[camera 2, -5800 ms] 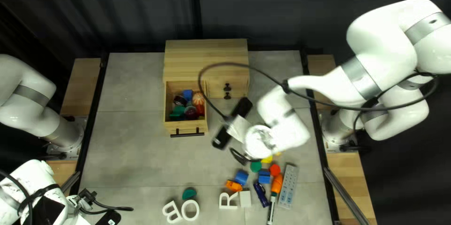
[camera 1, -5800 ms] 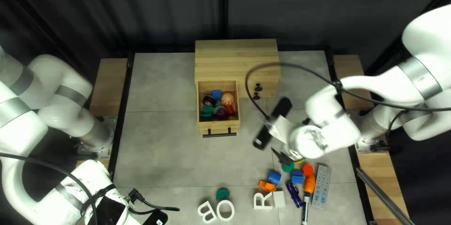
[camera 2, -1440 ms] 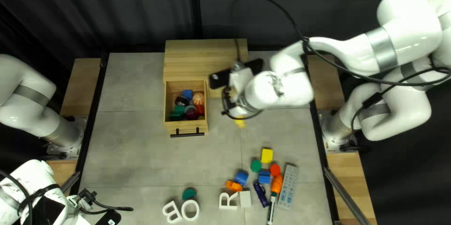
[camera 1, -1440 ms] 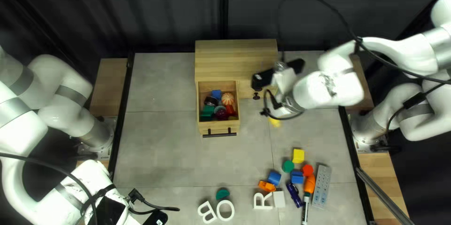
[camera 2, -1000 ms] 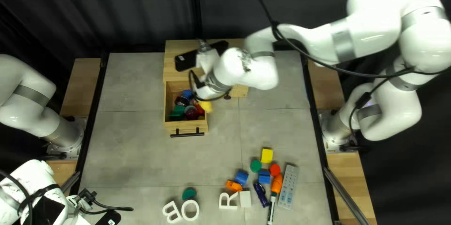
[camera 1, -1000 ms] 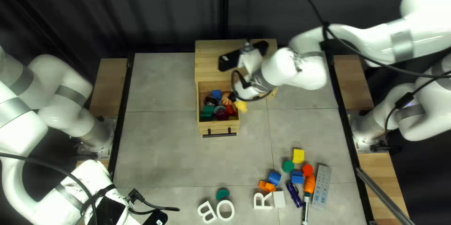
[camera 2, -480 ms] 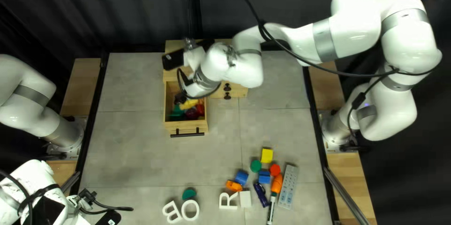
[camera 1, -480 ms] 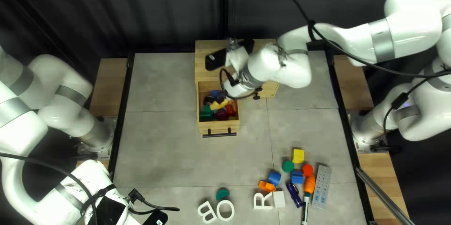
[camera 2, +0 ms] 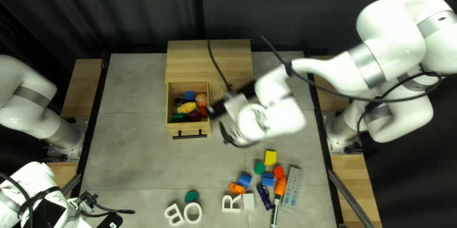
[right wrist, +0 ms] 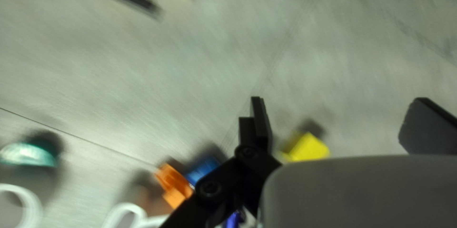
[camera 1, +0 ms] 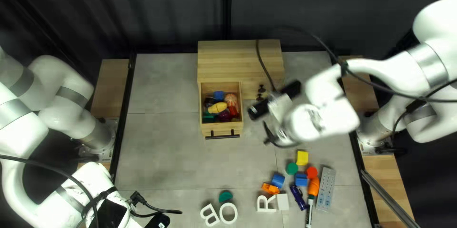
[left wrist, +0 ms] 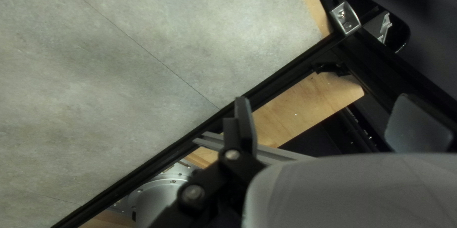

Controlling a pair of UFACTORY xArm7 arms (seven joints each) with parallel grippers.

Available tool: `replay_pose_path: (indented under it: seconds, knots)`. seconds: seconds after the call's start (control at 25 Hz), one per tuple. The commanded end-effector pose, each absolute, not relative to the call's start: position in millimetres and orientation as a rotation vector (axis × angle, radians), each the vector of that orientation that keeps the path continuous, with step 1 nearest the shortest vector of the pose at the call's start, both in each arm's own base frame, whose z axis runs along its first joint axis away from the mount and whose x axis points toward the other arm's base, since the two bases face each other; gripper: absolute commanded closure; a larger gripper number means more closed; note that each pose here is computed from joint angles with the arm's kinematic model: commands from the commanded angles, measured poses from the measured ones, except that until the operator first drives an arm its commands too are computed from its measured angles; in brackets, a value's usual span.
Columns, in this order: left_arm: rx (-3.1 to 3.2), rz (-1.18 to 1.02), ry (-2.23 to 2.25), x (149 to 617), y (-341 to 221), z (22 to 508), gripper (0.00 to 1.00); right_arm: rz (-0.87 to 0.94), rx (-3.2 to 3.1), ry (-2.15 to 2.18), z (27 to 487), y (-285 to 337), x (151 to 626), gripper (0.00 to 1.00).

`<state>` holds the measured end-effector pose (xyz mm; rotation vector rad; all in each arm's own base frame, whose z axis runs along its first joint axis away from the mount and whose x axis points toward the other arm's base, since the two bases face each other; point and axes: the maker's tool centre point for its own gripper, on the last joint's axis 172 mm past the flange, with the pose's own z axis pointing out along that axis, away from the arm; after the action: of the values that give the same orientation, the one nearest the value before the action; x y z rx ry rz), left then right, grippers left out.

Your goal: Open drawers and place objects into drawer and close

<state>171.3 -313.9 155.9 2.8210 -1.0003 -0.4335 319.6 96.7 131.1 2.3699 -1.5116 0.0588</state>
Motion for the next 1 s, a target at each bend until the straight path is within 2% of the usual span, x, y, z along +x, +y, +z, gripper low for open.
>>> replay_pose_path:
  seconds: [0.04, 1.0]
  knots:
    - [2.821, -0.434, -1.0, 171, -314, 156, 0.0, 0.059, 2.357, -1.549, 115, 98, 293, 0.0]
    - [2.821, -0.434, -1.0, 171, -314, 156, 0.0, 0.135, 2.118, -1.868, 44, 73, 308, 0.0]
